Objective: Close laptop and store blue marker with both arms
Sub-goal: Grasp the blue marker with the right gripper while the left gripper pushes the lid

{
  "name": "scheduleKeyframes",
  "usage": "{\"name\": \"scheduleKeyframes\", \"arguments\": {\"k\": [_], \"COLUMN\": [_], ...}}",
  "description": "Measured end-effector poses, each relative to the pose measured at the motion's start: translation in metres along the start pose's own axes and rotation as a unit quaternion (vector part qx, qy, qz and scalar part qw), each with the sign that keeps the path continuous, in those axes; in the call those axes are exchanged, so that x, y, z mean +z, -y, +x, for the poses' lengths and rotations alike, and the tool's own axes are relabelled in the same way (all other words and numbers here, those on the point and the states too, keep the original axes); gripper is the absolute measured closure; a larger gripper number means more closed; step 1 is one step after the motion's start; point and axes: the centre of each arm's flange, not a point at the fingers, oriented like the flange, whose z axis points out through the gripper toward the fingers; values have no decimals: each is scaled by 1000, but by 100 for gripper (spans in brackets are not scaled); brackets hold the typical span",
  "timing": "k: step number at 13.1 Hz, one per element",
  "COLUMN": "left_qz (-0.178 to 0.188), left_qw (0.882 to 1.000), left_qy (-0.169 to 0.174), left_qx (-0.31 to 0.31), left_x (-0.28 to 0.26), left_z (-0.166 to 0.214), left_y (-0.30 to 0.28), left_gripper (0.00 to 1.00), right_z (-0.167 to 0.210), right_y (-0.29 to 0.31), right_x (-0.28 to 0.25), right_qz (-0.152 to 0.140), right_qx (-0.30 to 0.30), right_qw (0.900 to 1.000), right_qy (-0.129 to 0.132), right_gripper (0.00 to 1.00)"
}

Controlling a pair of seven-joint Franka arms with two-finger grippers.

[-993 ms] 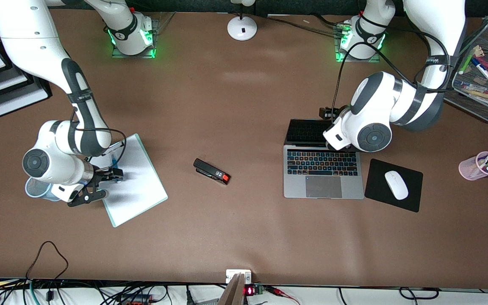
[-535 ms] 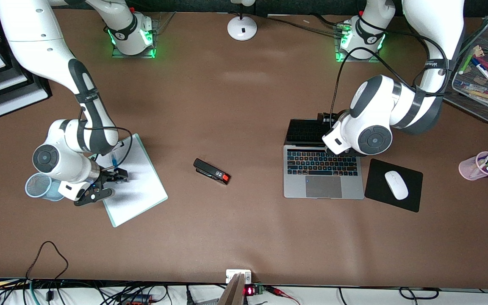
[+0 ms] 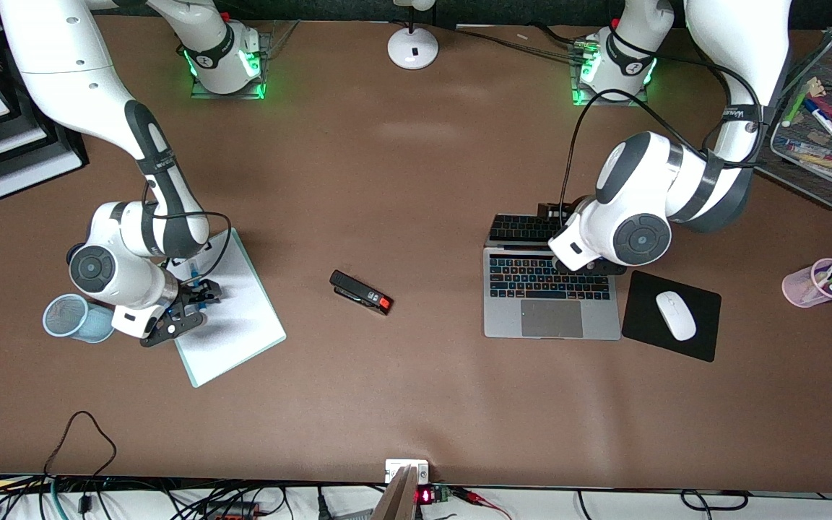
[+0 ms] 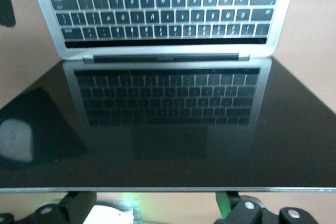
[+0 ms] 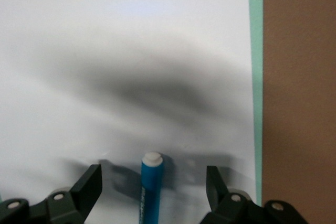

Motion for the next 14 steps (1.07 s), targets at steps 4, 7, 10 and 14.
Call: {"name": "scheduleKeyframes", "arguments": {"k": [4,7,10,14], "left_qz": [-13,-21,-29,-40], "left_qw": [999,998,997,995], "left_qy": [-33,-53,-70,-92], "left_qx": [0,-1,-2,-3], "left_x": [-5,-6,-3,2], "left_z": [9,15,25,38], "left_y": [-3,-4,-6,-8], "left_gripper": [0,0,0,0], "right_z": [0,0,0,-1], "right_y": [0,-1,-1,0], "right_x": [-4,-6,-6,-5], "right_qz": [-1,-2,-2,-1], "right_qx": [0,0,0,0], "right_qw": [1000,1000,1000,1000], "right_qy": [-3,-5,-4,-3], "right_gripper": [33,37,45,51]}}
